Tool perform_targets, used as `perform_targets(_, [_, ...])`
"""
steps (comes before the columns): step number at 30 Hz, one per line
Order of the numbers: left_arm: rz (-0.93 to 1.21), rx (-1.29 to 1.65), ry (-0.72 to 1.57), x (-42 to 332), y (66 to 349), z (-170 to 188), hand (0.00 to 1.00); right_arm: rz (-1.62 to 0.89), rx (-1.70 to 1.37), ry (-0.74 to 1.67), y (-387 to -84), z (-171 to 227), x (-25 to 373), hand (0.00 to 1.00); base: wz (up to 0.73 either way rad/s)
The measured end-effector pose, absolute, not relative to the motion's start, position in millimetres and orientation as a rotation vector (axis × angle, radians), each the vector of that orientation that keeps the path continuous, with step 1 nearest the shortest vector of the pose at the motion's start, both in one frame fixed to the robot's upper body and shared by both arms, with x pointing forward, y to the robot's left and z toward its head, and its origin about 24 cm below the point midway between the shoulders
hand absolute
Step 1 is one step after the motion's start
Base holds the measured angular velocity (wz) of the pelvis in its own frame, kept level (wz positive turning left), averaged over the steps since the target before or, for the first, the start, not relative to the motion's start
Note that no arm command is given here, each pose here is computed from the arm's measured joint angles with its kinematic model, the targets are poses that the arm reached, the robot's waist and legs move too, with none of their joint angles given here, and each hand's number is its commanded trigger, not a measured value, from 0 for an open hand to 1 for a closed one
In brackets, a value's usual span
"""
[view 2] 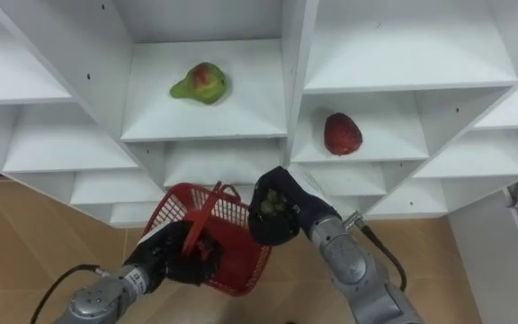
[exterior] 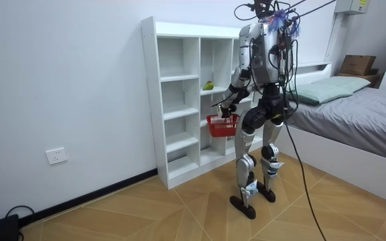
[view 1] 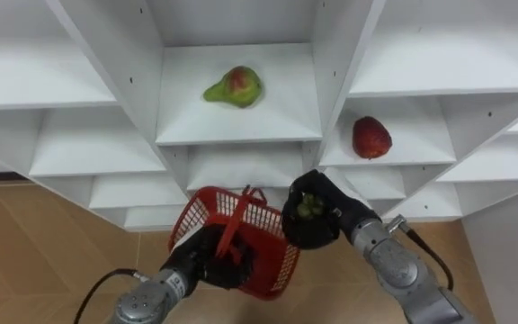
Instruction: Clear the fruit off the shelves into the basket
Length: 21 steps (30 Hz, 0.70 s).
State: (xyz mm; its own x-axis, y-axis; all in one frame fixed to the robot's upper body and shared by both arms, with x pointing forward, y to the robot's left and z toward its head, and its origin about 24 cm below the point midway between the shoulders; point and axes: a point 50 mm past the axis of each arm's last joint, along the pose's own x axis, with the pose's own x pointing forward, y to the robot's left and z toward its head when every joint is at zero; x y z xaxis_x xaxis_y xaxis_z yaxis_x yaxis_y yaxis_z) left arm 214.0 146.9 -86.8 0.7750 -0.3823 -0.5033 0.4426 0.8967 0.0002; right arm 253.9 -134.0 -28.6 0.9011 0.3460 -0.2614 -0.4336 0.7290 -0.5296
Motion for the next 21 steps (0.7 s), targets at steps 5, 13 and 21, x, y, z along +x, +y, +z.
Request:
perform_targets(5, [-0.469,0.107,0.516,213,142,-87,1.00,0.396,-0.591,0.150,-130,-31,258,1.00,0.01])
perform_targets(13, [-0.494,0.124,0.498,218,136,-83,1.00,0.342,-0.529,0.138,-128,-27,266,1.00,0.10])
perform_targets(21, [-0.535,0.135,0.469,226,124,-78,1.00,0.378,-0.525,0.162,-119,-34,263,1.00,0.00])
